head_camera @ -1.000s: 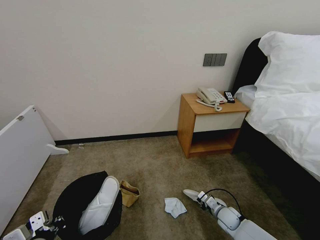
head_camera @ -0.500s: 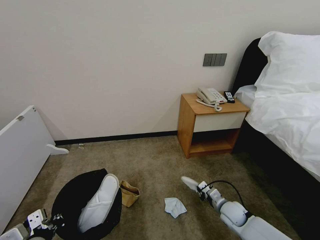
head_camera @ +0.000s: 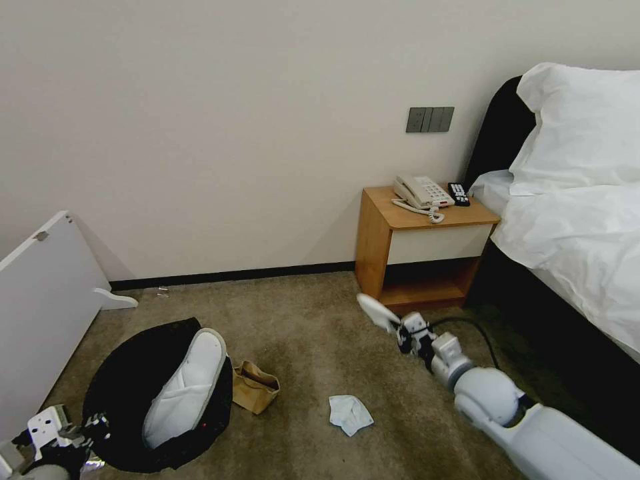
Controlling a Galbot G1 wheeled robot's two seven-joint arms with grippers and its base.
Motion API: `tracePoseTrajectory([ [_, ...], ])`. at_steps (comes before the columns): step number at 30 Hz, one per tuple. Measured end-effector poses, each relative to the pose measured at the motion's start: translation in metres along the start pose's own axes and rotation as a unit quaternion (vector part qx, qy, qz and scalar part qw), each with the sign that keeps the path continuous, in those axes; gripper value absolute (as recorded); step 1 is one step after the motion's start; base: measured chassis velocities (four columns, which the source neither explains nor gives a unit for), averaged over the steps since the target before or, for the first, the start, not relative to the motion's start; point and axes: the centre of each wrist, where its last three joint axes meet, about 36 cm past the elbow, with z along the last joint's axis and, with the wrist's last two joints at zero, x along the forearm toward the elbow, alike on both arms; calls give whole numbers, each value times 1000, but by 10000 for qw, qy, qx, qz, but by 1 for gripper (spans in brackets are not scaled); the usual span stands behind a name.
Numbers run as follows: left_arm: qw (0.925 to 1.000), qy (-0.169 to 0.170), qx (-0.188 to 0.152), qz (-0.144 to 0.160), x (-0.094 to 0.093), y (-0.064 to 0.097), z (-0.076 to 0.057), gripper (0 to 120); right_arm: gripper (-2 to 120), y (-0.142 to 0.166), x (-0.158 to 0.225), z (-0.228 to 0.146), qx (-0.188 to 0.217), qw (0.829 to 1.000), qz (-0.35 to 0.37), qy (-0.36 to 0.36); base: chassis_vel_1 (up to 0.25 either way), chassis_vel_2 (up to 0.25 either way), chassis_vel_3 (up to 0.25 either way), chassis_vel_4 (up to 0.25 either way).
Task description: Pick up the trash bin, then pick up the garbage from the floor and place it into the trash bin.
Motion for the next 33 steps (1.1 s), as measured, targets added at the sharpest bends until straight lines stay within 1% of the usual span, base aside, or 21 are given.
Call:
tracePoseTrajectory([
  [1,10000,-18,3,8,1,0,-2,2,1,-3,3,-15,-40,9998,-11,-193,0,0,0,0],
  [5,10000,-38,-1,20,2,0,-4,2,1,-4,5,-32,-106,9990,-35,-433,0,0,0,0],
  [8,10000,-81,-27,40,4,0,-9,2,1,0,6,-71,-311,9932,-158,-1108,0,0,0,0],
  [9,10000,-81,-27,40,4,0,-9,2,1,0,6,-71,-311,9932,-158,-1108,0,0,0,0],
  [10,9999,-91,-38,55,5,0,-10,2,1,4,6,-88,-407,9888,-263,-1412,0,0,0,0],
  [11,9999,-91,-38,55,5,0,-10,2,1,4,6,-88,-407,9888,-263,-1412,0,0,0,0],
  [14,9998,-123,-65,125,10,-5,-11,2,1,27,2,-126,-791,9690,-764,-2213,0,0,0,0],
  [15,9998,-123,-65,125,10,-5,-11,2,1,27,2,-126,-791,9690,-764,-2213,0,0,0,0],
  [16,9998,-127,-73,140,11,-6,-11,2,1,35,-2,-135,-931,9610,-943,-2427,0,0,0,0],
  [17,9998,-127,-73,140,11,-6,-11,2,1,35,-2,-135,-931,9610,-943,-2427,0,0,0,0],
  [19,9998,-110,-77,171,12,-8,-10,2,1,58,-21,-149,-1330,9361,-1432,-2925,0,0,0,0],
  [20,9998,-110,-77,171,12,-8,-10,2,1,58,-21,-149,-1330,9361,-1432,-2925,0,0,0,0],
  [22,9998,-87,-65,190,11,-10,-8,2,1,76,-31,-158,-1662,9209,-1761,-3055,0,0,0,0],
  [23,9998,-87,-65,190,11,-10,-8,2,1,76,-31,-158,-1662,9209,-1761,-3055,0,0,0,0],
  [24,9997,-77,-58,204,11,-11,-7,2,1,86,-35,-164,-1830,9125,-1934,-3104,0,0,0,0],
  [25,9997,-77,-58,204,11,-11,-7,2,1,86,-35,-164,-1830,9125,-1934,-3104,0,0,0,0],
  [27,9997,-65,-64,241,11,-13,-6,2,1,98,-39,-175,-2003,9017,-2161,-3163,0,0,0,0],
  [28,9997,-65,-64,241,11,-13,-6,2,1,98,-39,-175,-2003,9017,-2161,-3163,0,0,0,0],
  [29,9996,-52,-69,267,10,-15,-5,2,1,106,-41,-185,-2111,8943,-2299,-3206,0,0,0,0],
  [31,9996,-49,-71,272,10,-15,-5,2,1,109,-42,-187,-2145,8921,-2338,-3216,0,0,0,0],
  [33,9995,-35,-78,302,10,-17,-4,2,1,124,-45,-196,-2326,8809,-2534,-3251,0,0,0,0],
])
